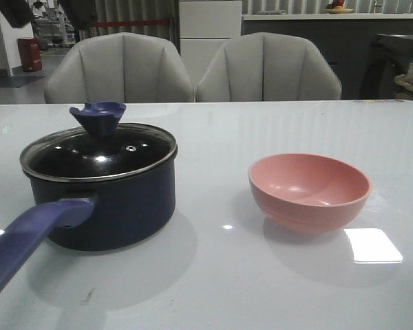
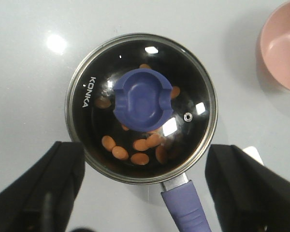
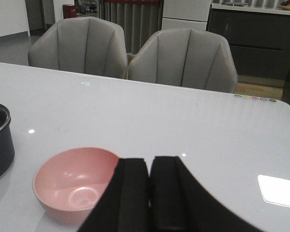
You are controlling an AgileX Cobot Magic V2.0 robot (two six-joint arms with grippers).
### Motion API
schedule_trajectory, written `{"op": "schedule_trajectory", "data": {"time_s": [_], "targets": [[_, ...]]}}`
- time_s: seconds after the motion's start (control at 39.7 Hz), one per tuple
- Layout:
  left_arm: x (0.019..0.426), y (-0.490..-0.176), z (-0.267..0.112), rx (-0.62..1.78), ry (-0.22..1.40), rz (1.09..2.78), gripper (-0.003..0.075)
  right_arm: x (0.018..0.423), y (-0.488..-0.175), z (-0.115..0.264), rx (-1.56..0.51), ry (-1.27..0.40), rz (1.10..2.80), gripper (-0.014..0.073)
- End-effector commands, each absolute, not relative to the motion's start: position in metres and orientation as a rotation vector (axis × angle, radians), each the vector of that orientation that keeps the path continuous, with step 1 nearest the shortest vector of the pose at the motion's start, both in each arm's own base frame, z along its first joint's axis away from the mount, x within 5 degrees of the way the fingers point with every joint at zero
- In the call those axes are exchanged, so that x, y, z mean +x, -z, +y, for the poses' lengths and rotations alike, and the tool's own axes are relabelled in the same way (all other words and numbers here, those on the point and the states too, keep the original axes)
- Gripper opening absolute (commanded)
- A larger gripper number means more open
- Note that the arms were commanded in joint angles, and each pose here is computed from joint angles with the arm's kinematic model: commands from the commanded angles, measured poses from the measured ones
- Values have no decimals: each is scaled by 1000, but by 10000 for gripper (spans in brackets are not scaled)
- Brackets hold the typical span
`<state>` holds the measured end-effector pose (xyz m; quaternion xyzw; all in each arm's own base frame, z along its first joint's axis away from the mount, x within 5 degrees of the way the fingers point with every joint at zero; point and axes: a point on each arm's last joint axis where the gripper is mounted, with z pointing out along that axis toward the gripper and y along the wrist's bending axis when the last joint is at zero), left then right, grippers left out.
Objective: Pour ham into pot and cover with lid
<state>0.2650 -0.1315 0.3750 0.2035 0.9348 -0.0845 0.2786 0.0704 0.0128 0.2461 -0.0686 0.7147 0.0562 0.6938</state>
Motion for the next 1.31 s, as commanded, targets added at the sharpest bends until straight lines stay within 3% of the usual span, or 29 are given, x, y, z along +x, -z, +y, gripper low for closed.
{"op": "schedule_trajectory", "data": {"time_s": [0.0,0.25,0.58,0.86,0.96,1.29], "targets": [[233,-400,-117,494,289,2308,532,71,-262,11,-134,-112,1499,137],[169,-387,-85,438,333,2077,532,71,-262,11,-134,-112,1499,137],[93,-329,-45,413,319,1871,532,71,-262,11,-134,-112,1499,137],[47,-298,-23,370,351,1676,512,71,-262,11,-134,-112,1499,137],[39,-292,-19,362,356,1643,453,71,-262,11,-134,-112,1499,137],[35,-291,-17,357,360,1617,107,71,-262,11,-134,-112,1498,137]]}}
